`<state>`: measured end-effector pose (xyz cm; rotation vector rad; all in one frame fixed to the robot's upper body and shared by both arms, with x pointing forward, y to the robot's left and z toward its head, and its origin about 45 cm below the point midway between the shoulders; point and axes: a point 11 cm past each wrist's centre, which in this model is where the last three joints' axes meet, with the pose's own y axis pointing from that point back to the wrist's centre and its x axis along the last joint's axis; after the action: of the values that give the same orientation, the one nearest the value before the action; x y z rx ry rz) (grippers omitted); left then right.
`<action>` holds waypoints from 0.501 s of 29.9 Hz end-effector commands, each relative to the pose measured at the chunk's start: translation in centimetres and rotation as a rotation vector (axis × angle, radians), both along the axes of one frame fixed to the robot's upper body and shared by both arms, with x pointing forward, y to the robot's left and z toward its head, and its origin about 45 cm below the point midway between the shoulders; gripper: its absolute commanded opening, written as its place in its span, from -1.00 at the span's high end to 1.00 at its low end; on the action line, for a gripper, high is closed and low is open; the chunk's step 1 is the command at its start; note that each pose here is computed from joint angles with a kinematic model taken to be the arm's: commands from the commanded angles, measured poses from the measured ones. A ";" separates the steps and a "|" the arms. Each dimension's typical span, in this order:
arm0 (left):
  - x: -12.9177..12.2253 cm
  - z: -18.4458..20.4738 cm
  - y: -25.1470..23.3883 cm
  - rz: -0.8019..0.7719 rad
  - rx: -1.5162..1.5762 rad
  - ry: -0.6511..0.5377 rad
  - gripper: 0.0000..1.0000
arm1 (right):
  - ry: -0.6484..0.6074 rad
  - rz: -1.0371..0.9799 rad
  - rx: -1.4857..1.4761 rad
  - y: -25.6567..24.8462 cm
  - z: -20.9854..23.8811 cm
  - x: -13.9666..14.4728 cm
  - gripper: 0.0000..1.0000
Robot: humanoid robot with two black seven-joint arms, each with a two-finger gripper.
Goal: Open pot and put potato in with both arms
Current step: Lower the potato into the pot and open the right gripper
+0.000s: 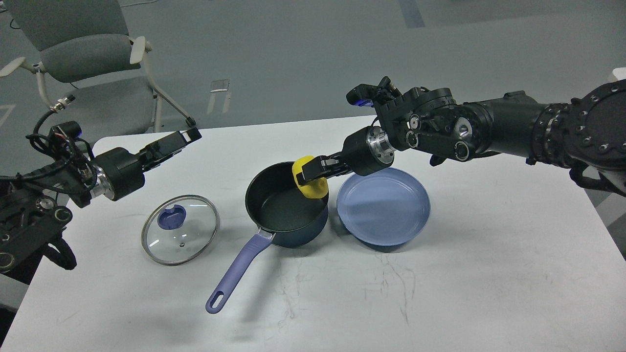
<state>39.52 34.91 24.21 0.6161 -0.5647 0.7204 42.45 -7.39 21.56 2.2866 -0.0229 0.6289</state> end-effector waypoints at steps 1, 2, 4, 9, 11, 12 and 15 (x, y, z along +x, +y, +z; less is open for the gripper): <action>0.0 0.0 0.0 0.000 0.000 0.000 -0.93 | 0.001 -0.002 0.004 0.1 0.1 0.0 -0.27; 0.0 0.0 0.0 0.000 0.000 0.000 -0.93 | 0.002 -0.002 0.004 0.0 0.0 0.0 -0.34; 0.0 0.0 0.0 0.000 0.000 0.000 -0.93 | 0.001 -0.002 0.004 0.1 0.1 0.0 -0.42; 0.0 0.0 0.1 0.001 0.001 0.000 -0.93 | 0.001 -0.001 0.006 0.1 0.1 0.0 -0.58; 0.0 0.1 0.1 0.001 0.000 -0.001 -0.93 | 0.001 -0.001 0.007 0.1 0.1 0.0 -0.62; 0.0 0.1 0.1 0.001 0.000 -0.001 -0.93 | 0.001 -0.001 0.007 0.1 0.1 0.0 -0.62; 0.0 0.1 0.1 0.001 0.000 -0.001 -0.93 | -0.001 -0.001 0.007 0.1 0.2 0.1 -0.63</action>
<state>39.53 34.98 24.27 0.6163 -0.5657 0.7222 42.46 -7.31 21.67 2.2937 -0.0251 0.6280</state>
